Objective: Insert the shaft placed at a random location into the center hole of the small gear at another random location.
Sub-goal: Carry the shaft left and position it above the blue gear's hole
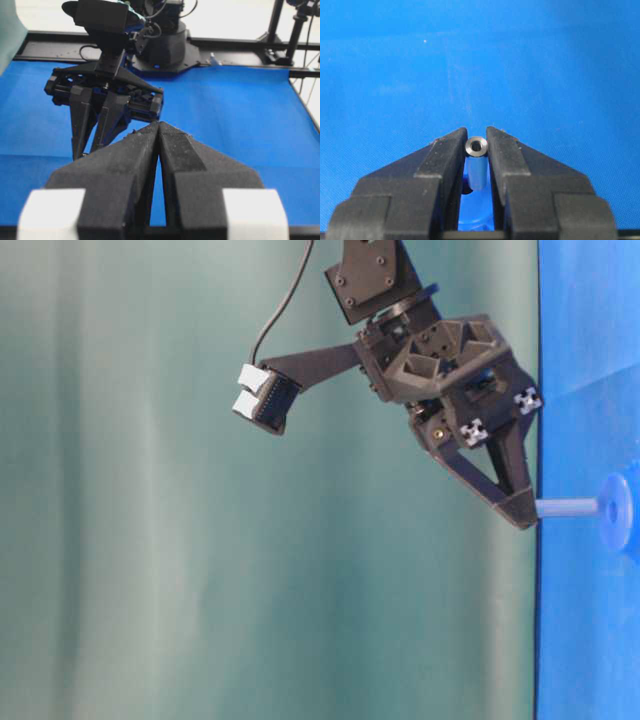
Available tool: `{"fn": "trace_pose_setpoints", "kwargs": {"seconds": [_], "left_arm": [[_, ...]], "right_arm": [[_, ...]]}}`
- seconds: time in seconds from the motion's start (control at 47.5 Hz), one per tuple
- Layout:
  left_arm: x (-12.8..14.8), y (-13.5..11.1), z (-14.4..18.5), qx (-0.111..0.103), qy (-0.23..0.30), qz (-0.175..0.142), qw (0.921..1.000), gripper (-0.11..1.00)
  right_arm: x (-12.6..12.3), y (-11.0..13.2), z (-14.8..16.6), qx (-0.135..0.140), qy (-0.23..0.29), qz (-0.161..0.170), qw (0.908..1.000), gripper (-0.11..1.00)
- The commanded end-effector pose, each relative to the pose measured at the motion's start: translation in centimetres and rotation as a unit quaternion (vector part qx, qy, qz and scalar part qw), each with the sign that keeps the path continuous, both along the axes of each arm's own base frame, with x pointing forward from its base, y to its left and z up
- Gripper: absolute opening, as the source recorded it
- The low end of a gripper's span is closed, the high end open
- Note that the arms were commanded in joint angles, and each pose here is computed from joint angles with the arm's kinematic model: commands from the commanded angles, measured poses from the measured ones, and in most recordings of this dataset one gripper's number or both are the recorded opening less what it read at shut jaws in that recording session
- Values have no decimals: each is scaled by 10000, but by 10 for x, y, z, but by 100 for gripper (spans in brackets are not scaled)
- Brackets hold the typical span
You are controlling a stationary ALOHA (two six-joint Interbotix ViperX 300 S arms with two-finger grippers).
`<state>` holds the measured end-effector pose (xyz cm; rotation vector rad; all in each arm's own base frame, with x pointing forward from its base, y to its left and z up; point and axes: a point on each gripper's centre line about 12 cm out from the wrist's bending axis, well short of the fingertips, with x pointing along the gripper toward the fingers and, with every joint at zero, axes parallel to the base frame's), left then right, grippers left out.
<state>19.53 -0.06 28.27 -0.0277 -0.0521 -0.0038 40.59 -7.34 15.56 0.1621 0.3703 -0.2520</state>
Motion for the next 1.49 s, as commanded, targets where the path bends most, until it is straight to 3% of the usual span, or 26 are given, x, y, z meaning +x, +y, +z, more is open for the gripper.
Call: {"fn": "trace_pose_setpoints", "kwargs": {"seconds": [0.0,0.652,1.136,1.472], "left_arm": [[1,0,4,7,-61,4,10000,0],[1,0,5,0,-92,5,10000,0],[1,0,5,0,-84,5,10000,0],[-2,0,8,-1,-161,5,9999,0]], "right_arm": [[3,0,11,-46,-155,19,9999,4],[3,0,-11,-6,49,-6,10000,4],[1,3,23,-94,-347,47,9993,4],[2,7,27,-160,-473,102,9987,4]]}}
